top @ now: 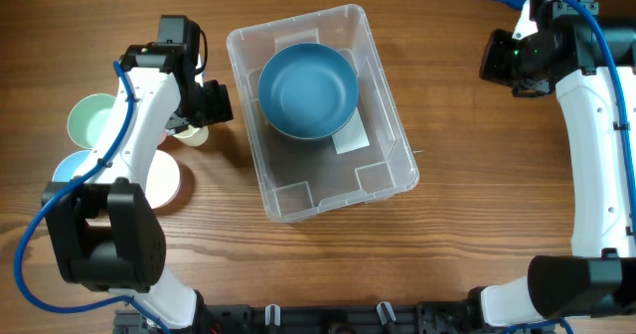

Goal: Pack container
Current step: 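Move the left gripper to the cream cup and grasp it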

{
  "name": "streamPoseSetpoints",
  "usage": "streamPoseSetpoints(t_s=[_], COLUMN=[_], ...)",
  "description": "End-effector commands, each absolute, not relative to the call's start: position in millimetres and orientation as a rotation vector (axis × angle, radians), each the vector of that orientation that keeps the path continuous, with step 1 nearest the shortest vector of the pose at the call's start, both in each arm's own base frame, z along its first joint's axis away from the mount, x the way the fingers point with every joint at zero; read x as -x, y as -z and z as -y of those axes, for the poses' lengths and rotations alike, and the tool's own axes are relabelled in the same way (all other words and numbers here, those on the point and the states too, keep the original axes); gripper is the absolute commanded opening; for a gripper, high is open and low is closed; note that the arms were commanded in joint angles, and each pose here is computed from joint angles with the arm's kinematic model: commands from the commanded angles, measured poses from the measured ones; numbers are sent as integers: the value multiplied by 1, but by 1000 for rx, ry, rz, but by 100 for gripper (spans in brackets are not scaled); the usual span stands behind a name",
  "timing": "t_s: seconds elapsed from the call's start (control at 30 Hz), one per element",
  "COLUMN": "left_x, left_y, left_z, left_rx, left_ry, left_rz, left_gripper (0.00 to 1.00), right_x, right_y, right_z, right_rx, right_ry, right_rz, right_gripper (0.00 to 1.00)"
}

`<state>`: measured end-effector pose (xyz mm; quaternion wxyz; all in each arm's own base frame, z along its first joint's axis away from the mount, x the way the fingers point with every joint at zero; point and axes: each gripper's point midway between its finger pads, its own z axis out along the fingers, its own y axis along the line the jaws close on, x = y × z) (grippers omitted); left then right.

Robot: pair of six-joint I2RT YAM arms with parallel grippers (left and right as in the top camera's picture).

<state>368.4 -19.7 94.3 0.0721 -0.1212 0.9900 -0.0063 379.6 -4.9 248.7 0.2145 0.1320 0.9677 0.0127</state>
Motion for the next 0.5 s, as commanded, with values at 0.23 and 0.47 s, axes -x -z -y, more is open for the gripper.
streamPoseSetpoints(t_s=[0.23,0.47], left_x=[-373,-379], left_y=[-69,-55], left_z=[15,16], left_rx=[391,387], left_ry=[0,-4], left_rz=[-2967,-2977], left_gripper=[70,35], right_x=[-380,-382], right_y=[-246,-247], right_z=[2,3], right_rx=[-353,-357], right_ry=[-49,-50], right_rz=[-2696,-2687], right_gripper=[6,7])
